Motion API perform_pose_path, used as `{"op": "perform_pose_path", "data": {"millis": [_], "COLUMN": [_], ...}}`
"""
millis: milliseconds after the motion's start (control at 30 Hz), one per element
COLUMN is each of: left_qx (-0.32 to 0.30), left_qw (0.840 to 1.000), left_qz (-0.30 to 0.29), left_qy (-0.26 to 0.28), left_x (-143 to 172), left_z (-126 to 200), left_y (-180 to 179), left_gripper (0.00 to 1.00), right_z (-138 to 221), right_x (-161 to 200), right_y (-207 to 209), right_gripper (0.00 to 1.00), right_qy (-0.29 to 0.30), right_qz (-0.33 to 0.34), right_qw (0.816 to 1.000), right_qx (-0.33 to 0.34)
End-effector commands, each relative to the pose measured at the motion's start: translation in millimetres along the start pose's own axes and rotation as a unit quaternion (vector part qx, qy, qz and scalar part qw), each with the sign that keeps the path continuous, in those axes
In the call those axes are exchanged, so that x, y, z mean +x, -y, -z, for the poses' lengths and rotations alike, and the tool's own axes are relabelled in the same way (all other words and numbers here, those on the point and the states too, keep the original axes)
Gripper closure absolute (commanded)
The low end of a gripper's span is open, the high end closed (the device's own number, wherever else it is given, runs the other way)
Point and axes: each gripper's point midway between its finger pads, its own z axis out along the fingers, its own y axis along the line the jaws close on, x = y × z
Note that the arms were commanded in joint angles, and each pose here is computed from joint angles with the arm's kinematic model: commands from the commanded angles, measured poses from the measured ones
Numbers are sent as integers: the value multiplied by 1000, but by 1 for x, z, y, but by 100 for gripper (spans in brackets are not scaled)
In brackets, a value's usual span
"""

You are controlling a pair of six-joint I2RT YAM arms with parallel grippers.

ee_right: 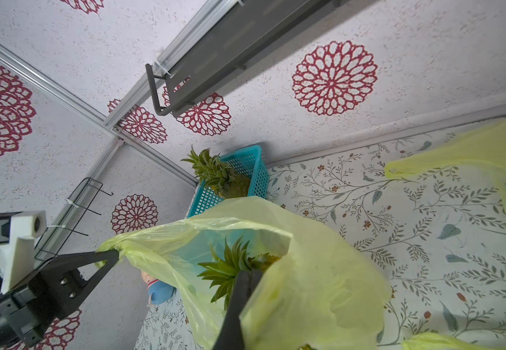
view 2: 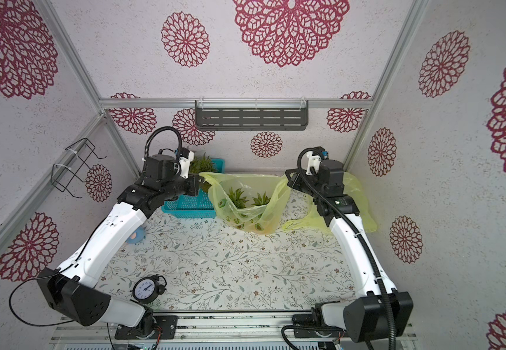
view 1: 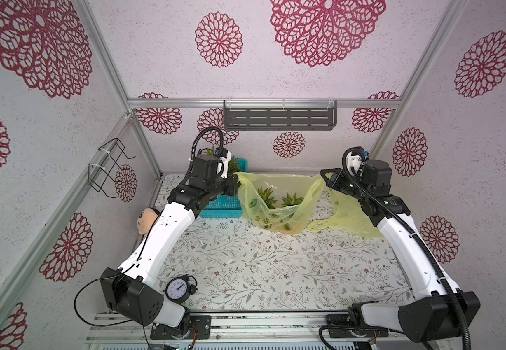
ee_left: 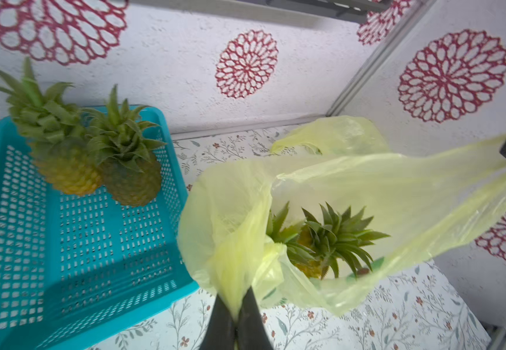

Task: Place the pineapple into a plastic bag & tie a knot
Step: Adjust the plastic bag at the center of the board.

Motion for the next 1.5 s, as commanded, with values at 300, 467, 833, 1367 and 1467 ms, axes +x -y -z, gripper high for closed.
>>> {"op": "perform_pose_path", "data": {"millis": [300,467,833,1367,1467], "left_qx": [74,79,107,102,107], "left_qw": [996,995,980,969,968], "left_qz": [2,5,-39,-47,-45], "left_qy": [47,55,161,219,224], "left_x": [-17,4,3,-34,-39], "left_z": [45,57,69,41,39], "left_y": [26,24,28,26,28], "left_gripper": [100,61,2,19,31], "right_z": [26,36,70,73,73], "right_x": [-23,11,43,43,40], "right_y": [-40,-35,-65,-44,-42], "right_gripper": [100,100,41,79,85], "right_qy": [22,-17,-17,-1,6], "right_qz": [58,46,8,3,6], "right_qw": [997,997,985,994,995], "right_qx": [-53,-63,-169,-107,-95]}}
